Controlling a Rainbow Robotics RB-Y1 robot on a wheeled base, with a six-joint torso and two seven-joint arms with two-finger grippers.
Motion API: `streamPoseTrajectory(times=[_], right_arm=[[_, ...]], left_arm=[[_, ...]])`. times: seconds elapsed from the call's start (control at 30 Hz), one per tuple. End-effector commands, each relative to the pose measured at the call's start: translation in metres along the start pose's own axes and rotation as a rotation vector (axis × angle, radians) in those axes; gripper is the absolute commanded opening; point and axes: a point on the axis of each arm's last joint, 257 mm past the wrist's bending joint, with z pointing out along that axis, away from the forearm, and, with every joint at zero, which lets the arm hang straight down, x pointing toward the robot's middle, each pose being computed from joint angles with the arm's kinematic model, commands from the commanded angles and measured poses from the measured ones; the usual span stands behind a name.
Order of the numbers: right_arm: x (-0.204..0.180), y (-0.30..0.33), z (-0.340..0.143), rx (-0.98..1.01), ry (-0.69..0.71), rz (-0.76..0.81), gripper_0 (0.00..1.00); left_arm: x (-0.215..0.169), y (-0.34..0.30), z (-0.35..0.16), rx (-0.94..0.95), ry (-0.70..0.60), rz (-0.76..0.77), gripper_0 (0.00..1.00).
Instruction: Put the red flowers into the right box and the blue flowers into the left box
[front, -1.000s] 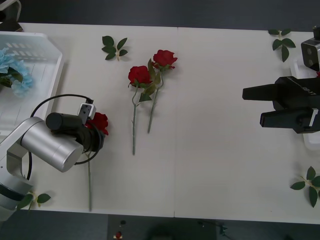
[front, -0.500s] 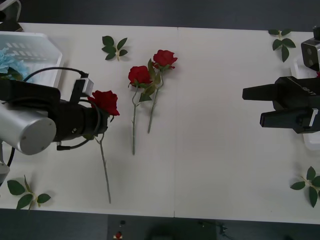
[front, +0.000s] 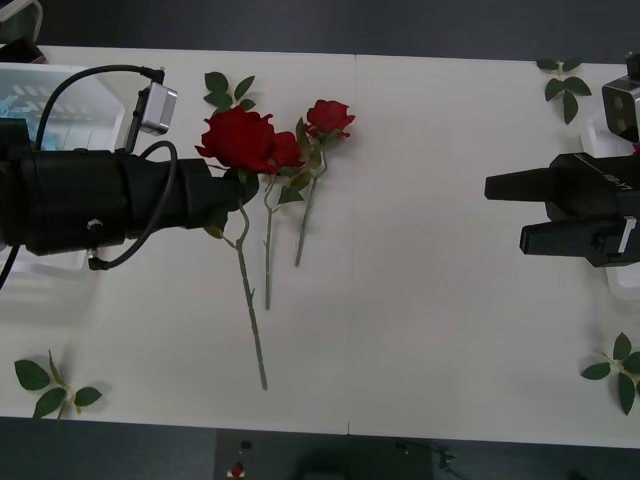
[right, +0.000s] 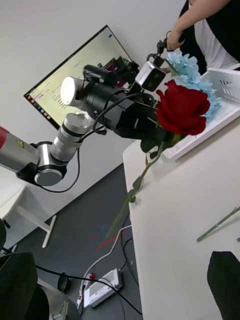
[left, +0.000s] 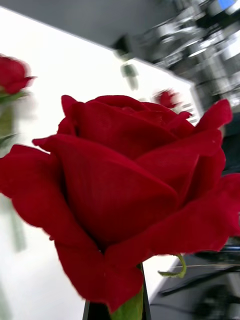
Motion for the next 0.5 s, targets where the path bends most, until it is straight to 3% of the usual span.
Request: streamPoseTrajectory(times=[0.03, 0.3, 0.5], right_arm=[[-0.005, 0.007, 0.002, -0.010, 0.009, -0.015, 1.00], [-0.005, 0.007, 0.002, -0.010, 0.009, -0.015, 1.00], [-0.005, 0.007, 0.002, -0.010, 0.009, -0.015, 1.00]], left_arm=[[-0.032, -0.027, 0.004, 0.177, -0.071, 0.180, 0.00], [-0.053, -0.077, 0.011, 0.501, -0.155, 0.161, 0.00], [-0.072, -0.099, 0.030, 0.586, -0.214, 0.190, 0.00]])
